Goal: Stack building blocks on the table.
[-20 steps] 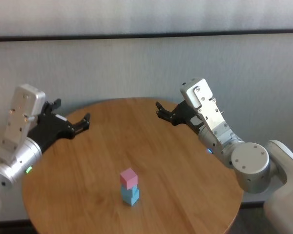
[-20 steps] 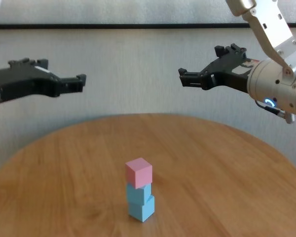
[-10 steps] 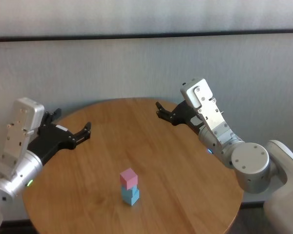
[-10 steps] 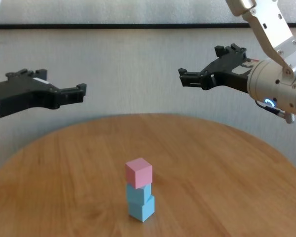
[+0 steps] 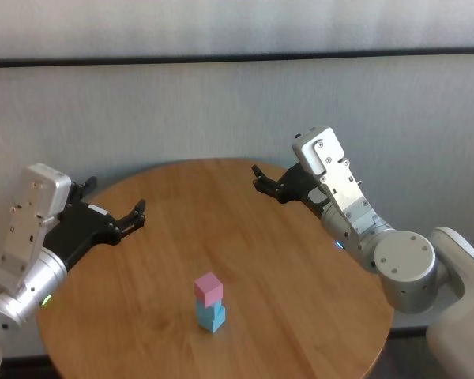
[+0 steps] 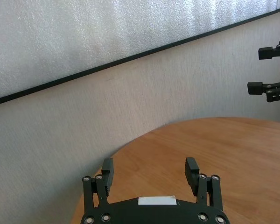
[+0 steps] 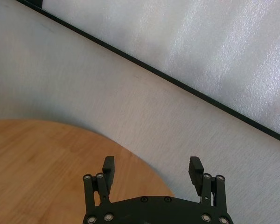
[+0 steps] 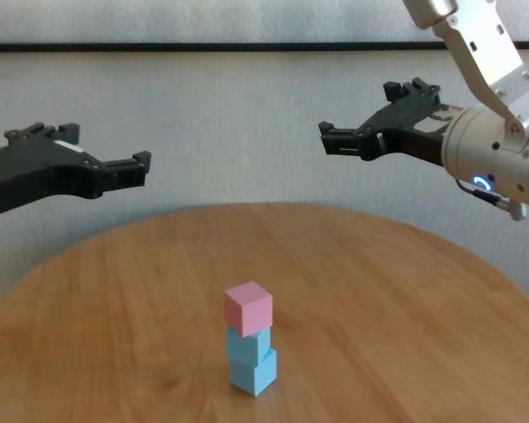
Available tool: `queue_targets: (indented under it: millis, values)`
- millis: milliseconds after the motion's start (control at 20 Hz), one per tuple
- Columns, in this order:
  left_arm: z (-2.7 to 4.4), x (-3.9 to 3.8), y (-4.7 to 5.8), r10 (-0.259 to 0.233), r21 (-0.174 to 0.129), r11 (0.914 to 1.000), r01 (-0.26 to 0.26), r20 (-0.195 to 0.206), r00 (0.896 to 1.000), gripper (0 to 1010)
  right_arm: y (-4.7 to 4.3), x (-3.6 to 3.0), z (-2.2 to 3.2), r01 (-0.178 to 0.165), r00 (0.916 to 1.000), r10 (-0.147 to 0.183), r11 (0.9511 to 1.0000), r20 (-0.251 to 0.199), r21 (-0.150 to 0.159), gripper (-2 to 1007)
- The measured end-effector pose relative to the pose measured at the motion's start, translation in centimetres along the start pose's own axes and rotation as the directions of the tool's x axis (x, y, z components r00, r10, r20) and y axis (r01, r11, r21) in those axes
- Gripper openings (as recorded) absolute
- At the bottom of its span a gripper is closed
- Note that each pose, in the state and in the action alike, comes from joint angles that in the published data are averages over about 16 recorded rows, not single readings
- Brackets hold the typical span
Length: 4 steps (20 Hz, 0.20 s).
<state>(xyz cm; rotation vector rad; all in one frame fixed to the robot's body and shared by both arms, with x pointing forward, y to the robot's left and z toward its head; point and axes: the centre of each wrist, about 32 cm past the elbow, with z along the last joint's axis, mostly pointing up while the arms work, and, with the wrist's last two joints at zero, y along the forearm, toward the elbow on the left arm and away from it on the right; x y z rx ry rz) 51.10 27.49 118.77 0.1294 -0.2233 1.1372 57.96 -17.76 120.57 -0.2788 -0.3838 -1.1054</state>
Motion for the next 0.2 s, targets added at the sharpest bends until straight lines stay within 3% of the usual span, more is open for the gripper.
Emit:
queue_targets:
  millis: [200]
  values:
    - [0.01,0.01,-0.01,-0.001,0.000,1.0000,0.001,0.000,1.000,999,0.00,0.00,0.00,0.000,1.0000,0.000,1.0000,0.000,0.000,1001]
